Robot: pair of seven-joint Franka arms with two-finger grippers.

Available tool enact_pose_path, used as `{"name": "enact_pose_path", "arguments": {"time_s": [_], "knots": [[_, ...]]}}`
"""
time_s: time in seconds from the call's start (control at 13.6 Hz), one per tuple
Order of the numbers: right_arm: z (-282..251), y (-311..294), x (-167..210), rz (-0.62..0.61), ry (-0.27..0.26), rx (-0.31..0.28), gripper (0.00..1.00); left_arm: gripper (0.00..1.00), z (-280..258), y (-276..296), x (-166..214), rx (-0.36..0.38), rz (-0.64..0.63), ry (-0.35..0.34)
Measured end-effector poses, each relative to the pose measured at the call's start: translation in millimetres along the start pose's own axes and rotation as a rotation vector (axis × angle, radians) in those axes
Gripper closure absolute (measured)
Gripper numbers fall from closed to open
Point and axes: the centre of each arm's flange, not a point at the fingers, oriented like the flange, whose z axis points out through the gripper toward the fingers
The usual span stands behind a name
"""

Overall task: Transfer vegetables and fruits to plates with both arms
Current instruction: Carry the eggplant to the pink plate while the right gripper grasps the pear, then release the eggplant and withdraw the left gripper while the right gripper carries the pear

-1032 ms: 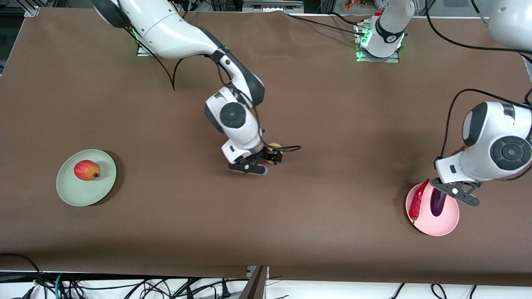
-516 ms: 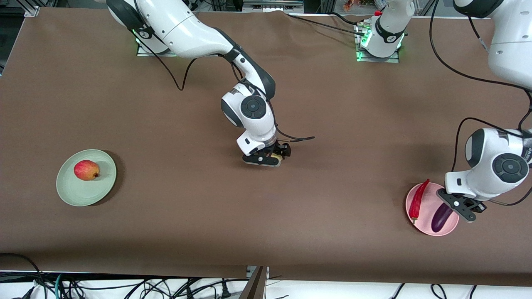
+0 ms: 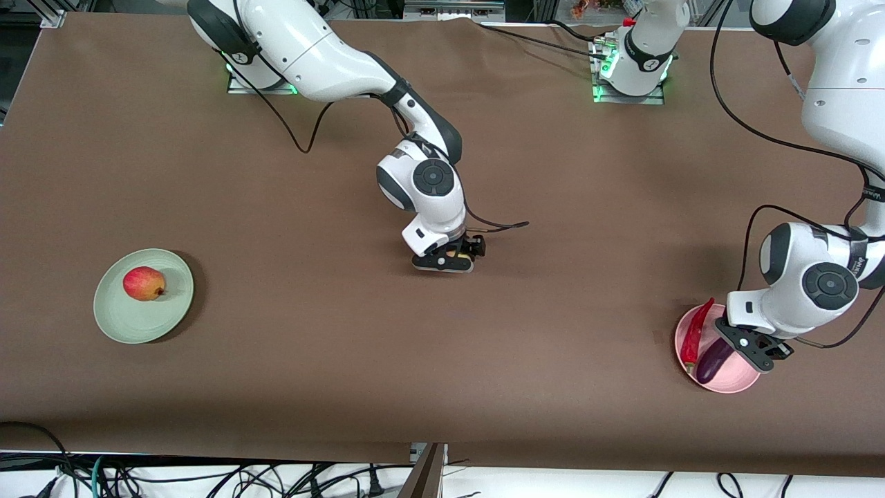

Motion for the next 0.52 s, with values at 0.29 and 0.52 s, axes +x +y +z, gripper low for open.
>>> {"name": "enact_pose_path", "arguments": {"time_s": [0.29,0.52], "knots": [[-8,12,23,0.008,0.038,-0.009,0.22,0.00,-56,-3,3,-0.103,-0.074,-0.019],[-36,48,69,-0.013,0.045,-0.054,0.22,0.00,-126,6,0,-0.195,-0.191,-0.067]]}}
